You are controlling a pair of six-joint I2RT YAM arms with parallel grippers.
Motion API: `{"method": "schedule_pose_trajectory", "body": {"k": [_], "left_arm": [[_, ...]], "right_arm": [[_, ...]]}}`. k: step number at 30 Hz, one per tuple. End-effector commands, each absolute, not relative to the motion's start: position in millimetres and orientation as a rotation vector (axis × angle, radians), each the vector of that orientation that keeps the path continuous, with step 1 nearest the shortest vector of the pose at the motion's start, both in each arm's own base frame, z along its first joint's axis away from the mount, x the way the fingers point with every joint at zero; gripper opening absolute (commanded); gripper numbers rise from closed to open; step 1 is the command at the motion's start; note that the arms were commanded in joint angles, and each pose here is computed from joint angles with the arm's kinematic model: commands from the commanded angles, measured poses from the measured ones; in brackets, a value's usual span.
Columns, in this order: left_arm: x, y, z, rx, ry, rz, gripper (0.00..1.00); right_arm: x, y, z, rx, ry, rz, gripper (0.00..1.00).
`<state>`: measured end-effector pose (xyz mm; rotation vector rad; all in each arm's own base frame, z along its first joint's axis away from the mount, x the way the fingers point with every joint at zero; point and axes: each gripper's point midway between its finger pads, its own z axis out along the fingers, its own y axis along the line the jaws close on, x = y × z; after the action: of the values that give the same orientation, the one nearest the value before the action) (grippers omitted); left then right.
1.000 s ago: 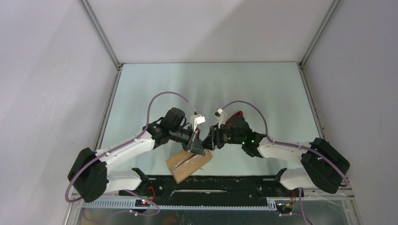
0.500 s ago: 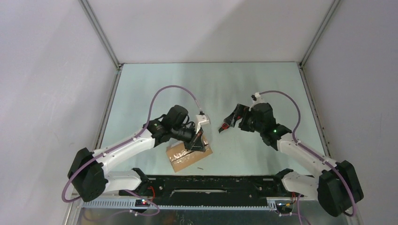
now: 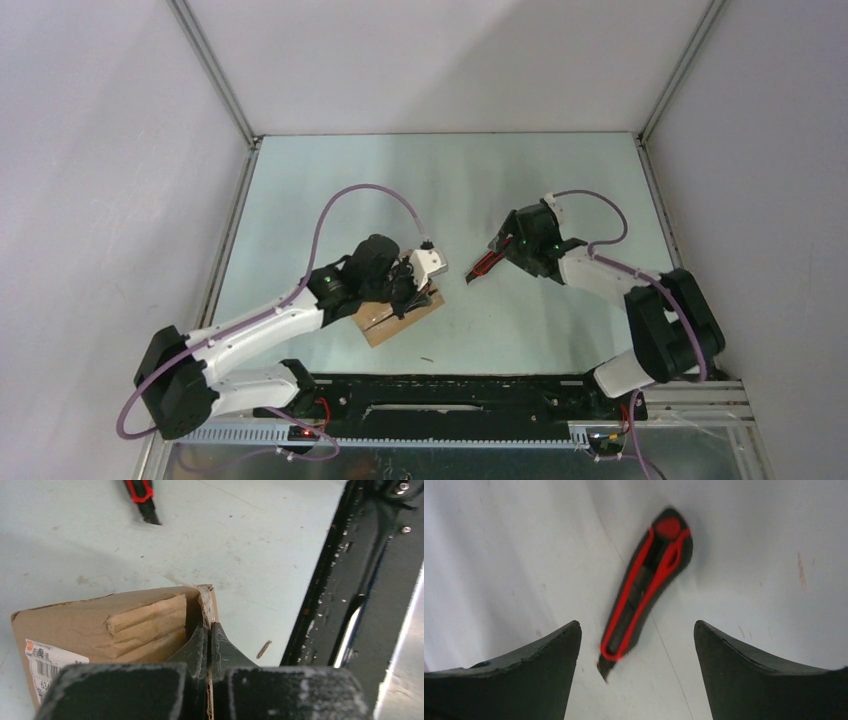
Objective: Unpack the express box
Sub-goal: Cut the express box at the center of the board.
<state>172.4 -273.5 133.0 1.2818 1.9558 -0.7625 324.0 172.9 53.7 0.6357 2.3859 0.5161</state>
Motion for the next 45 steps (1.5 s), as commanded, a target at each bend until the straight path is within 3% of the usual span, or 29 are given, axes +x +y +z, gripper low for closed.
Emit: {"method": "schedule_pose_trajectory", "body": {"k": [1, 8, 15, 17, 19, 21, 29, 37, 45], "left_arm": [[196.7, -269.6, 149.6, 1.196, 1.825, -0.606, 0.0], [217.8, -260.2, 155.3, 1.063, 1.8, -0.484, 0.0], [214.8, -256.7, 164.8, 0.984, 1.788, -0.519, 0.0], [213.2, -258.5, 165.1, 0.968, 1.786, -0.543, 0.0], [211.0, -260.7, 164.4, 0.963, 1.781, -0.568, 0.0], [208.5, -262.6, 163.5, 0.964, 1.775, -0.591, 0.0], [197.1, -271.6, 153.5, 1.005, 1.817, -0.676, 0.0], [166.6, -295.8, 161.0, 1.034, 1.808, -1.004, 0.0], [152.1, -303.3, 176.5, 0.98, 1.788, -1.189, 0.0]], "right_arm": [[370.0, 163.6, 66.2, 0.718, 2.274, 0.335, 0.84], [366.0, 171.9, 35.2, 0.604, 2.394, 0.086, 0.84], [359.3, 177.0, -3.2, 0.539, 2.512, 0.009, 0.75], [356.9, 181.9, -7.2, 0.513, 2.528, 0.017, 0.57], [353.3, 186.3, -6.9, 0.486, 2.527, 0.008, 0.25], [348.2, 191.3, -1.9, 0.479, 2.513, 0.024, 0.0], [337.6, 201.2, 55.7, 0.592, 2.318, 0.348, 0.0], [333.2, 217.9, 151.9, 0.668, 1.979, 0.689, 0.0], [325.7, 212.2, 219.3, 0.752, 1.701, 0.772, 0.0]]}}
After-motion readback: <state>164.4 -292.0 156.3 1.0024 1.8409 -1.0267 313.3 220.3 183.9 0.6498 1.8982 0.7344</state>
